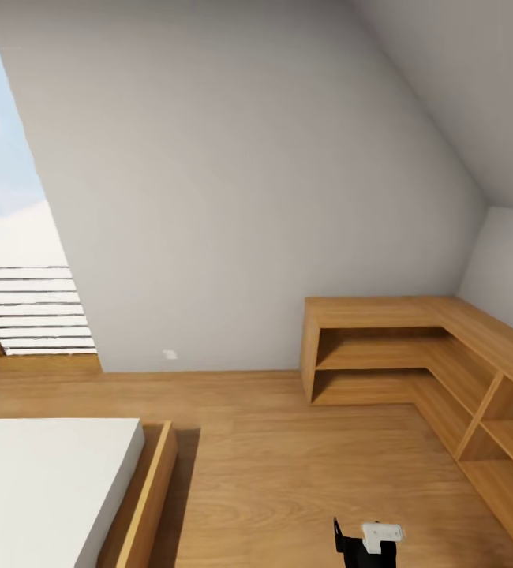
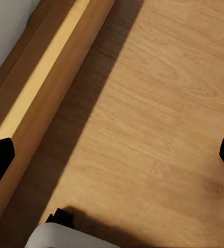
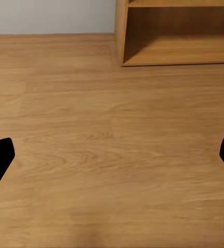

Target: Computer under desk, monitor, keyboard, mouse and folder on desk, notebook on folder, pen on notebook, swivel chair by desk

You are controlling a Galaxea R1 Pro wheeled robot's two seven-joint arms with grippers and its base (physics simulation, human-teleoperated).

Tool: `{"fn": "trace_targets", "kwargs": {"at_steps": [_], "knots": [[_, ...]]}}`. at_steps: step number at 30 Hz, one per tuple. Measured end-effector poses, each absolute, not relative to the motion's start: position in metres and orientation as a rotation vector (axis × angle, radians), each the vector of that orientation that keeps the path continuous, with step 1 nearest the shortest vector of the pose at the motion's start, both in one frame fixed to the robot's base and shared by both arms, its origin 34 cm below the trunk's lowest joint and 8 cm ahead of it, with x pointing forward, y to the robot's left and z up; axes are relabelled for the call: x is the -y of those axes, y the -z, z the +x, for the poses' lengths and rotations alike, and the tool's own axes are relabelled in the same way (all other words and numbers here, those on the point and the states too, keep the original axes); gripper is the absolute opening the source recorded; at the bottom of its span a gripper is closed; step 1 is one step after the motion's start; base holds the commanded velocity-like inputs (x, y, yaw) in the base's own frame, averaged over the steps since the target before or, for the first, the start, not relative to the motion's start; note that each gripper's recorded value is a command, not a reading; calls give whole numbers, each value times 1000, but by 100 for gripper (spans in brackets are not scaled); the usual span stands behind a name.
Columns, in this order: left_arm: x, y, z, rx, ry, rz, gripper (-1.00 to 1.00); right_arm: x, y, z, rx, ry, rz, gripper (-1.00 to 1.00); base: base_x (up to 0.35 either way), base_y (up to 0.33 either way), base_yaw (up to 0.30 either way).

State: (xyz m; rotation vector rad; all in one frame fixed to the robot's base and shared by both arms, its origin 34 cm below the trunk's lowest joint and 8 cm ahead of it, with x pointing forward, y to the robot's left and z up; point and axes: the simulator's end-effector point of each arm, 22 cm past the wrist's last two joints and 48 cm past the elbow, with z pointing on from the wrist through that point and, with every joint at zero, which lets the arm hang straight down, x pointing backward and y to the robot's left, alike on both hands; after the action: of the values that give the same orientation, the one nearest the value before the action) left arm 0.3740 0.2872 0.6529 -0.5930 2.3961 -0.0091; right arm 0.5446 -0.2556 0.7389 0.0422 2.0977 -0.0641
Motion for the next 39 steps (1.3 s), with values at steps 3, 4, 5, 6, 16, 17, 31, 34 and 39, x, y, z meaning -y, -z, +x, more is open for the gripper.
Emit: {"fn": "trace_targets", "kwargs": {"at_steps": [3,4,5,6,16,17,31,34,39], "knots": [[-287,-653,374,-2396,9,-593,100,256,-739,545,-2097,65,42,100,333,0,-102],[-287,-653,374,-2396,9,-593,100,256,-739,545,-2097,65,42,100,333,0,-157],[-287,-653,374,-2395,9,-593,100,256,-739,545,-2096,64,42,100,333,0,-172],[-287,-653,374,-2395,10,-593,100,256,-740,545,-2096,64,42,100,333,0,-184],[-287,-654,376,-2391,11,-592,100,256,-741,546,-2093,65,42,100,332,0,-109],[-287,-654,376,-2391,11,-592,100,256,-741,546,-2093,65,42,100,331,0,-29],[-287,-654,376,-2391,11,-593,100,255,-741,546,-2092,63,42,100,315,0,-8],[-287,-654,376,-2391,10,-593,100,255,-741,546,-2092,63,42,100,298,0,-1],[-287,-654,376,-2391,10,-594,100,255,-741,546,-2092,63,42,100,293,0,0]]}}
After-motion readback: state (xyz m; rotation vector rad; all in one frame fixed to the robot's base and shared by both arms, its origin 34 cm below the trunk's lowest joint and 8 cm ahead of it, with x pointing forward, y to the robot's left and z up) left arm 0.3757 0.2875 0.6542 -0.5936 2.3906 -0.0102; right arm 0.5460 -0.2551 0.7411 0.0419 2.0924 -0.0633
